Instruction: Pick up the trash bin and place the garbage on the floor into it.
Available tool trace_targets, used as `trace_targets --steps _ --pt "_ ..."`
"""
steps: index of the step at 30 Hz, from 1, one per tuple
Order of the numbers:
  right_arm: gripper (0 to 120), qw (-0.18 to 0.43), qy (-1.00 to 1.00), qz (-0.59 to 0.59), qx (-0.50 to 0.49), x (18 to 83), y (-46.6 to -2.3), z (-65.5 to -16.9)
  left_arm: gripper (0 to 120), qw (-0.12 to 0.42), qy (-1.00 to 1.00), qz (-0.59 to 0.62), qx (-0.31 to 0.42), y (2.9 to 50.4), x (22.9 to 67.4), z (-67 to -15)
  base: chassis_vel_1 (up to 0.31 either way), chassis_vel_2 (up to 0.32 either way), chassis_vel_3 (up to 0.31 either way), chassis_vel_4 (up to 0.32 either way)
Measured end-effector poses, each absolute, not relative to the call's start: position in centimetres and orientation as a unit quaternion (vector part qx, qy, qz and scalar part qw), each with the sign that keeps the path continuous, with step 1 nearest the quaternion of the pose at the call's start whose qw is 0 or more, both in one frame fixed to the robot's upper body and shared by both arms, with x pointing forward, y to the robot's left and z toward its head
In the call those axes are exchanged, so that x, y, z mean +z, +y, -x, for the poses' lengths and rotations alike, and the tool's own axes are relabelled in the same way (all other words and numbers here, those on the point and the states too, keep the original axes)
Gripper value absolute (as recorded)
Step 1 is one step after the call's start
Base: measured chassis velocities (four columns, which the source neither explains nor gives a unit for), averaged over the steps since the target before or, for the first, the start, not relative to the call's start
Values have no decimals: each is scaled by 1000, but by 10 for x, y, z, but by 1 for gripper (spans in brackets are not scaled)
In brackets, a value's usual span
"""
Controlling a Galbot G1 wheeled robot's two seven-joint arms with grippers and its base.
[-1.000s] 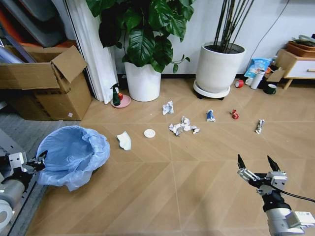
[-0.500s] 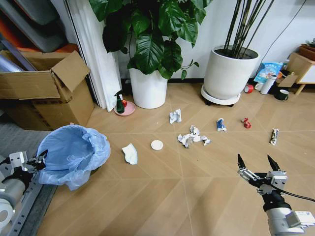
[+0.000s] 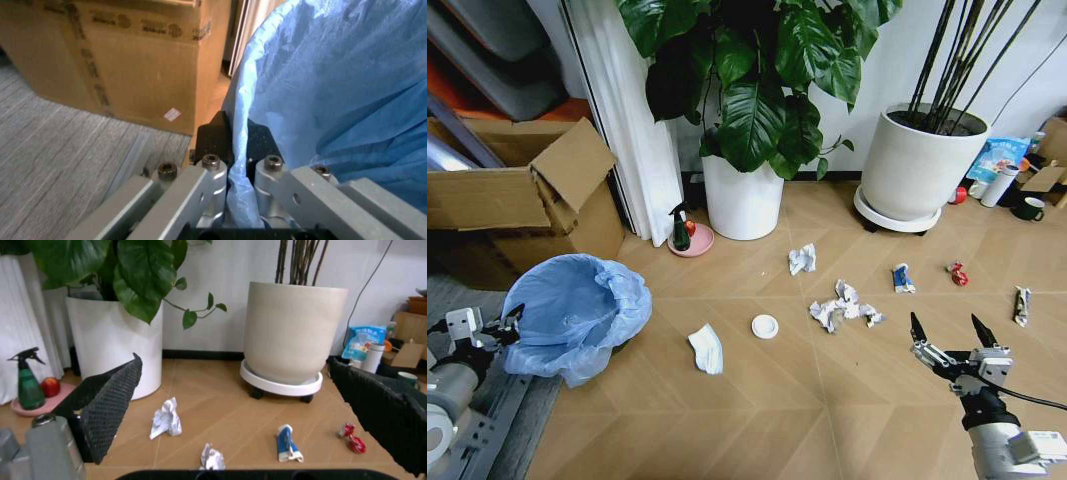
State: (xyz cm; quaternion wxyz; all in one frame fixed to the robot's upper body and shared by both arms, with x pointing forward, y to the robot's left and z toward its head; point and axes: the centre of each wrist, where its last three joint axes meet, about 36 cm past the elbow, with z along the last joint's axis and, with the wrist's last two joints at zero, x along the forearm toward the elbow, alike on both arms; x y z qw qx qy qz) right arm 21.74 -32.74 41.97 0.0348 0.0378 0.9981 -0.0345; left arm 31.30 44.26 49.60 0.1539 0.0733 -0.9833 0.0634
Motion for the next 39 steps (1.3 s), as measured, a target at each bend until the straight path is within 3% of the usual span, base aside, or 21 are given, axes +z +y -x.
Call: trace_targets --steps 14,19,24,33,39 --pt "100 8 999 7 -32 408 -328 -229 0 156 -984 -60 63 433 498 -312 -112 109 101 -105" --pt "100 -39 998 39 -19 410 -324 -238 0 163 -984 -42 59 427 502 -316 22 -8 -5 29" --pt "100 -133 990 49 26 429 -306 -262 0 171 -983 -39 49 426 504 -312 0 0 0 0" --pt "100 -180 975 122 41 417 -306 -291 0 170 -983 -46 48 422 505 -303 0 0 0 0" --pt "100 -205 962 177 40 370 -303 -336 0 180 -981 -58 46 418 496 -296 0 0 0 0"
